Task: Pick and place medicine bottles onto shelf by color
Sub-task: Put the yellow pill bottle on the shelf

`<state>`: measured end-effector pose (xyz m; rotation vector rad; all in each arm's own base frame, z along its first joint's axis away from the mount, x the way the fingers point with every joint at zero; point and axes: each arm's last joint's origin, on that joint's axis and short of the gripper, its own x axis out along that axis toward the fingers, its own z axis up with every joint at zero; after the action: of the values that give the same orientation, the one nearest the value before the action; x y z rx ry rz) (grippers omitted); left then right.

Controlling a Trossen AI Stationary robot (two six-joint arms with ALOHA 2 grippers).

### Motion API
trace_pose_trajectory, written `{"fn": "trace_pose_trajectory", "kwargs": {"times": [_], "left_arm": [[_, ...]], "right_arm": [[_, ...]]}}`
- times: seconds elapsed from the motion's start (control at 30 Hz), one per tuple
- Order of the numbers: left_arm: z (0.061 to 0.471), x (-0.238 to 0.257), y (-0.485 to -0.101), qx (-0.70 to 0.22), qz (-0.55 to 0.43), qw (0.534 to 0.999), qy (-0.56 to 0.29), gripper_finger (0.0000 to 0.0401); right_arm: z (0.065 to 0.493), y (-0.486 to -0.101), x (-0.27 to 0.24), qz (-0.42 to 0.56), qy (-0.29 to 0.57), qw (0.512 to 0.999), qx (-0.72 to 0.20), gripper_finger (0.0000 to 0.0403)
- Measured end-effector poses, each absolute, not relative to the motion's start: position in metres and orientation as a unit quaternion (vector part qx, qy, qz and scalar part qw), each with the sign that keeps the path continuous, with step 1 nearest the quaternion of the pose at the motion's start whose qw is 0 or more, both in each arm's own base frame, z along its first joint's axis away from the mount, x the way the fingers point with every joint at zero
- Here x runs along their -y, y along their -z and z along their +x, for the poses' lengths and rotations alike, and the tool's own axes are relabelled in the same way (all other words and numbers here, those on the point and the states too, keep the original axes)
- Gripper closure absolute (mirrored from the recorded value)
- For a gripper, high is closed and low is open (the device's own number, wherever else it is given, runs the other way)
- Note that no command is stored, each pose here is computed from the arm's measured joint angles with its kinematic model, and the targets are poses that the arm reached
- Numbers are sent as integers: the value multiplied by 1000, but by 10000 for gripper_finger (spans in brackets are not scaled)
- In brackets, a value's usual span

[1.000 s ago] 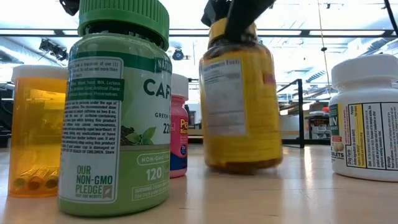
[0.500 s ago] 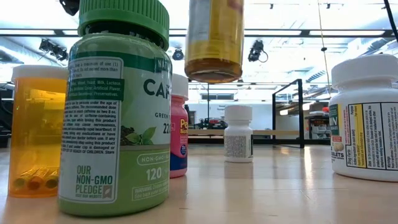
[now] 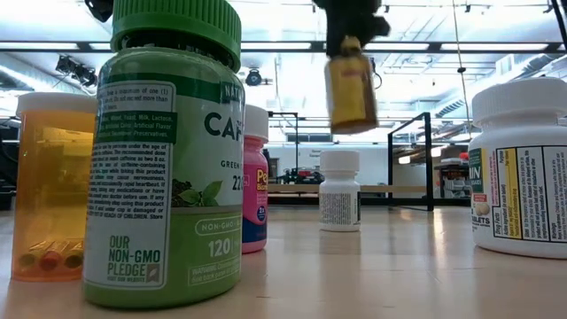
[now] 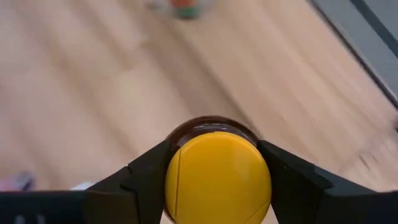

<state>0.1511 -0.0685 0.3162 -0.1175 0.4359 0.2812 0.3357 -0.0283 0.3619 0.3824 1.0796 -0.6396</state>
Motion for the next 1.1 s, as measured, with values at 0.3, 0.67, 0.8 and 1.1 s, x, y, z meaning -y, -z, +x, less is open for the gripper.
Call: {"fn": "trace_pose_trajectory", "kwargs": {"times": [0.3, 0.67, 0.8, 1.1], "left_arm": [[151, 69, -316, -215, -63, 965, -138, 227], [151, 69, -316, -216, -77, 964, -136, 228], [151, 70, -316, -222, -81, 964, -123, 227], [151, 70, -316, -225, -82, 964, -118, 228]], "right_arm": [[327, -337, 102, 236, 399, 746, -479, 169], [313, -305, 152, 294, 466, 703, -450, 169], [309, -300, 160, 303, 476, 692, -450, 165], [309, -301, 163, 309, 482, 693, -439, 113]]}}
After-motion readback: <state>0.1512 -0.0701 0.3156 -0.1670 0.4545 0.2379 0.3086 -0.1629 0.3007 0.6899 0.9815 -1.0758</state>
